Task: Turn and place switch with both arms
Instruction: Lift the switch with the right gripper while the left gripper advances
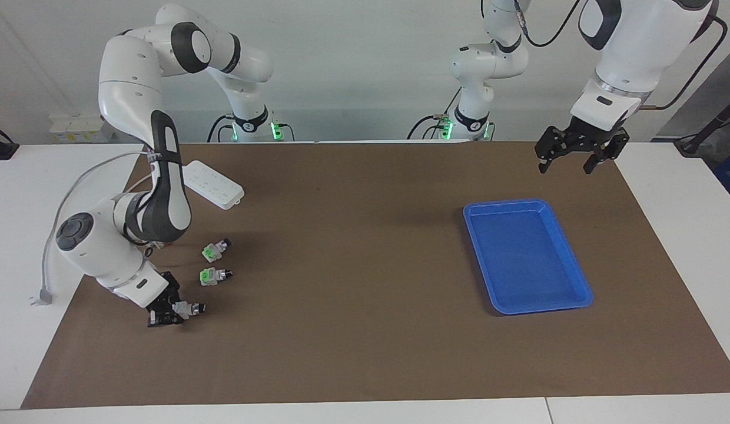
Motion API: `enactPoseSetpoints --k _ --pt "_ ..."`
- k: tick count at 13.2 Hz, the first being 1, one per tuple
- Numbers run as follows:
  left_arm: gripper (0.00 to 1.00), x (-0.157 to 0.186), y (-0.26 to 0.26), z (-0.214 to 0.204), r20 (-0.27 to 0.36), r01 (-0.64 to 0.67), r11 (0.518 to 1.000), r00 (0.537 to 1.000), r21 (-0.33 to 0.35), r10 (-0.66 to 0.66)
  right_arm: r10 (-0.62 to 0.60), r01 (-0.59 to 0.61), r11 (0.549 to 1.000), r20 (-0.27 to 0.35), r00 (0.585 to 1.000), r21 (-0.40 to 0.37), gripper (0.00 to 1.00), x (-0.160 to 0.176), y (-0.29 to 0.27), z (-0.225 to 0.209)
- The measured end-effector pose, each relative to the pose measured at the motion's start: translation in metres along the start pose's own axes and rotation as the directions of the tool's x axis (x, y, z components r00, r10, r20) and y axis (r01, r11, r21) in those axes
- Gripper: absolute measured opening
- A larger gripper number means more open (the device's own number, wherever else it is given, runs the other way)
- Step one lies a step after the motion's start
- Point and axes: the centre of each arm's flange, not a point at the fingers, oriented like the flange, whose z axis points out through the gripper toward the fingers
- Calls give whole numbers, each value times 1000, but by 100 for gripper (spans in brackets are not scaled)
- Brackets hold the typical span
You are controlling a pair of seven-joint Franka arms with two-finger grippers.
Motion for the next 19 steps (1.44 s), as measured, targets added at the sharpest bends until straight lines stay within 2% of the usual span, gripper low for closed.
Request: enactPoseSetpoints --k 4,7,9,12,14,19 --pt "100 0 0 0 0 0 1000 1000 0 0 13 -13 1000 -8 1000 -1 35 0 0 0" --pt "100 0 2 0 -1 -4 1000 1000 0 4 48 -46 998 -70 996 31 35 6 -5 -2" --pt "100 1 4 0 -5 -8 1000 1000 0 8 50 -45 998 -112 992 44 35 25 -4 -22" --pt "100 1 5 4 -12 -6 1000 1000 -11 6 61 -52 997 -185 981 54 35 78 -6 -70" --pt "100 -1 11 14 -16 0 997 1000 -75 -1 53 -42 998 -232 971 49 35 121 -13 -101" --pt "100 -13 32 36 -33 50 949 997 -312 -63 42 -32 999 -327 944 36 35 245 -22 -156"
